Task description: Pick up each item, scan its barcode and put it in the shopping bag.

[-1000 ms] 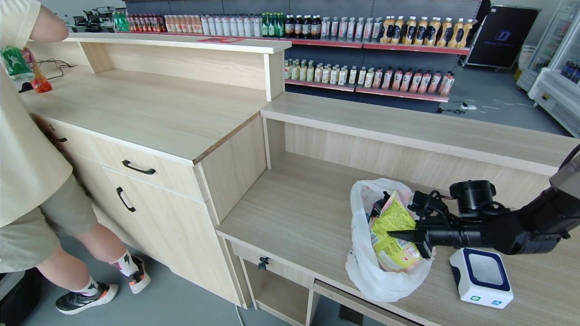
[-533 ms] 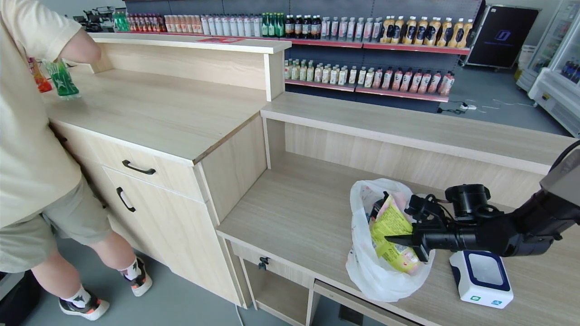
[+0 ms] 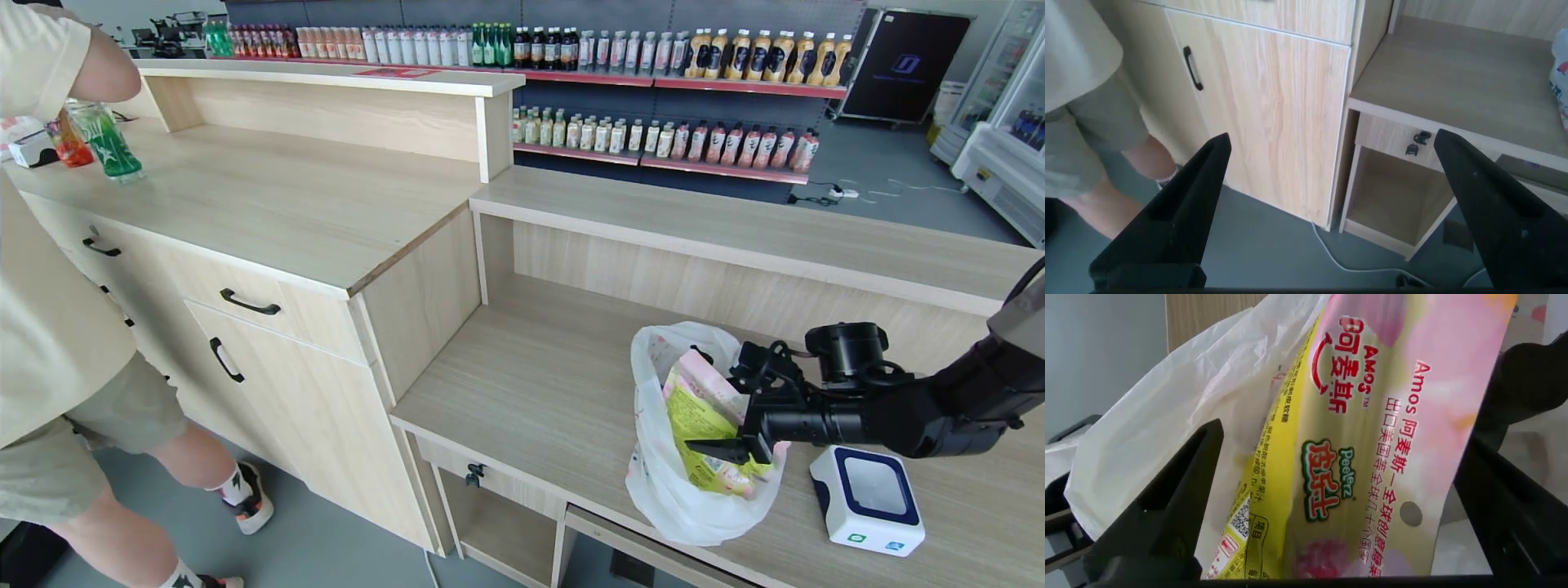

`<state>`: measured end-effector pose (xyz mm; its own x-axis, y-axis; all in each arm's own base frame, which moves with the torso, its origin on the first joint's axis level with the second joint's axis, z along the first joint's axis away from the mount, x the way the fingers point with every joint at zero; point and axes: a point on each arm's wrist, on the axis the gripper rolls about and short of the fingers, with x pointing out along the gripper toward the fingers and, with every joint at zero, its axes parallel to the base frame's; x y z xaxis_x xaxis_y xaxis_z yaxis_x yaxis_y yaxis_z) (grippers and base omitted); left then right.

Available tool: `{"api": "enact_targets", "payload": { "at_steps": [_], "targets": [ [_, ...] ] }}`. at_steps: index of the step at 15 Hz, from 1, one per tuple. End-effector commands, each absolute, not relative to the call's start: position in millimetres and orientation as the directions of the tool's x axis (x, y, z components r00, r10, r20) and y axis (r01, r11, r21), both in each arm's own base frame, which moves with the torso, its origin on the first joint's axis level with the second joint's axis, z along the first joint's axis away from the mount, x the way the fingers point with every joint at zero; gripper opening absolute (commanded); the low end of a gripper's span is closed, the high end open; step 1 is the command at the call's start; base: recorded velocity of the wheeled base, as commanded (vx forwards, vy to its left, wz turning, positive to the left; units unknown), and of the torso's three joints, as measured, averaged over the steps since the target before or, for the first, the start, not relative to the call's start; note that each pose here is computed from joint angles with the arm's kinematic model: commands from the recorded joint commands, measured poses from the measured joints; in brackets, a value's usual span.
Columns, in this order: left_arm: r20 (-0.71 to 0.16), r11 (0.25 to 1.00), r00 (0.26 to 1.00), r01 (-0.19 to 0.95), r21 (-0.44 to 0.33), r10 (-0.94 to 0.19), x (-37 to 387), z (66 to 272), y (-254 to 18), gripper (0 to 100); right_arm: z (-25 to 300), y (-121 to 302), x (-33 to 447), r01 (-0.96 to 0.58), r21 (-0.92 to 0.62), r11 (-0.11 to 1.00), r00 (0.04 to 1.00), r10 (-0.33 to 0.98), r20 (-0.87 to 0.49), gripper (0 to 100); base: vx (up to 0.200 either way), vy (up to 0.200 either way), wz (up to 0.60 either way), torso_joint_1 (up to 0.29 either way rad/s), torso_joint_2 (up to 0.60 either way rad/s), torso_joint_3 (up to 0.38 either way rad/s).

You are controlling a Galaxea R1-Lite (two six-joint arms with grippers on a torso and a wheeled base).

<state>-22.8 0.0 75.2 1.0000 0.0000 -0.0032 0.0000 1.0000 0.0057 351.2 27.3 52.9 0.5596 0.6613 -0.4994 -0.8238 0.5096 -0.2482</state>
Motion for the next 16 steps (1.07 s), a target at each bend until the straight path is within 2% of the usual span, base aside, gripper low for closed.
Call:
{"api": "enact_targets", "payload": {
  "at_steps": [1,2,3,6,10,13,14,16],
  "targets": [
    [-0.003,1.0,1.0,0.0,0.006,0.0,-23,75,0,100,84,28,343,-0.801,-0.29,0.523,0.597,0.665,-0.45,100,0.0,0.0,0.0,0.0,0.0,0.0],
    [-0.003,1.0,1.0,0.0,0.006,0.0,-23,75,0,100,87,28,342,-0.798,-0.292,0.527,0.601,0.665,-0.443,100,0.0,0.0,0.0,0.0,0.0,0.0],
    [-0.005,1.0,1.0,0.0,0.006,0.0,-23,75,0,100,120,28,330,-0.768,-0.311,0.559,0.64,0.667,-0.381,100,0.0,0.0,0.0,0.0,0.0,0.0],
    [-0.003,1.0,1.0,0.0,0.006,0.0,-23,75,0,100,163,16,311,-0.698,-0.406,0.59,0.71,0.643,-0.287,100,0.0,0.0,0.0,0.0,0.0,0.0],
    [-0.003,1.0,1.0,0.0,0.005,0.0,-23,75,0,100,186,-4,267,-0.617,-0.473,0.629,0.777,0.582,-0.239,100,0.0,0.0,0.0,0.0,0.0,0.0],
    [-0.003,1.0,1.0,0.0,0.005,0.0,-23,75,0,100,212,-13,260,-0.479,-0.555,0.68,0.867,0.466,-0.176,100,0.0,0.0,-0.6,-0.002,0.0,0.004],
    [-0.003,1.0,1.0,0.0,0.006,0.0,-23,75,0,100,222,-13,259,-0.443,-0.542,0.714,0.887,0.437,-0.149,100,0.0,0.0,-0.6,0.007,0.01,0.002],
    [-0.005,1.0,1.0,0.0,0.006,0.0,-23,75,0,100,245,-10,259,-0.28,-0.494,0.823,0.958,0.274,-0.085,100,0.0,0.0,-0.6,0.01,0.0,0.002]
  ]
}}
